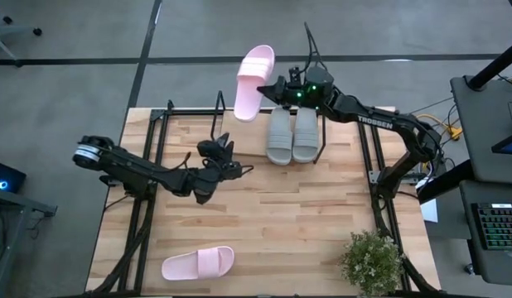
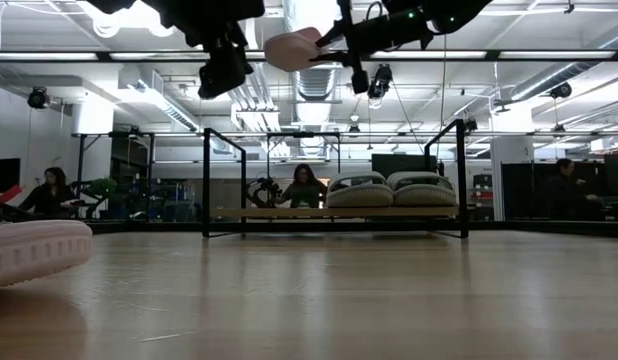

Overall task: Pick and place slides into the shelf
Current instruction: Put the top pink slipper on the shelf

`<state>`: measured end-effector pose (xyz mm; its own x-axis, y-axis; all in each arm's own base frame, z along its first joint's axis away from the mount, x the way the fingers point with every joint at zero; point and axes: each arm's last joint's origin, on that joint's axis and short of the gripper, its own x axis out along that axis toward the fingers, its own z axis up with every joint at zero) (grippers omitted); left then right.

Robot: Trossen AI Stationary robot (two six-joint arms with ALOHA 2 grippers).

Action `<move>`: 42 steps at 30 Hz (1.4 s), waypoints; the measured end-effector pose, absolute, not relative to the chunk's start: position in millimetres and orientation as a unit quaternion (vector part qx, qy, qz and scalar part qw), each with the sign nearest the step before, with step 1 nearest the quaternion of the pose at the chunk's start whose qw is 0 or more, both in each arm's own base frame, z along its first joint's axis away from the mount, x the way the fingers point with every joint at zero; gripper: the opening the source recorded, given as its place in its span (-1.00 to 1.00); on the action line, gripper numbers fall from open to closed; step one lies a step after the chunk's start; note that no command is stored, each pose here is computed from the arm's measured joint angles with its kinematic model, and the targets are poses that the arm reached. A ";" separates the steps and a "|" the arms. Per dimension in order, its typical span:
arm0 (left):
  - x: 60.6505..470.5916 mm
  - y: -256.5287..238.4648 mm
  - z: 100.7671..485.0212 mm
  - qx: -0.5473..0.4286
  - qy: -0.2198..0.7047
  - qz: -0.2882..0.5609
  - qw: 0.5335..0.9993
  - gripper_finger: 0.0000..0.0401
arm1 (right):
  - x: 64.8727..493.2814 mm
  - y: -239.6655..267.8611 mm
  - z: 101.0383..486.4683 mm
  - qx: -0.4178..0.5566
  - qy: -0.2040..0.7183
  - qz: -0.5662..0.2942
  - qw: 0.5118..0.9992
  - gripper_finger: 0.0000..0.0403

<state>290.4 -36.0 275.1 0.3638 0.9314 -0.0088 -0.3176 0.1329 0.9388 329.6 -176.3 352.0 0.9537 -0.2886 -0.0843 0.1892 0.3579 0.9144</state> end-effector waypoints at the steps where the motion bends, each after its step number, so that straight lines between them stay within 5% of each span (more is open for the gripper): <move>1: 290.0 -35.8 277.7 0.467 0.324 0.463 0.680 0.07 | 330.7 -174.2 350.1 0.548 -0.043 -0.146 0.822 -0.74; 13: 299.2 -31.6 311.3 0.446 0.297 0.477 0.697 0.07 | 341.2 -153.1 344.1 0.556 -0.047 -0.165 0.813 -0.74; 42: 315.8 -29.2 292.4 0.468 0.322 0.467 0.678 0.04 | 352.8 -121.3 337.4 0.573 -0.002 -0.154 0.805 -0.74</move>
<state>315.8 -29.2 292.4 0.3565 0.9343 0.0005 -0.3312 0.1259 0.9351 352.8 -121.3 337.4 0.9523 -0.2512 -0.1735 0.2462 0.2957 0.9230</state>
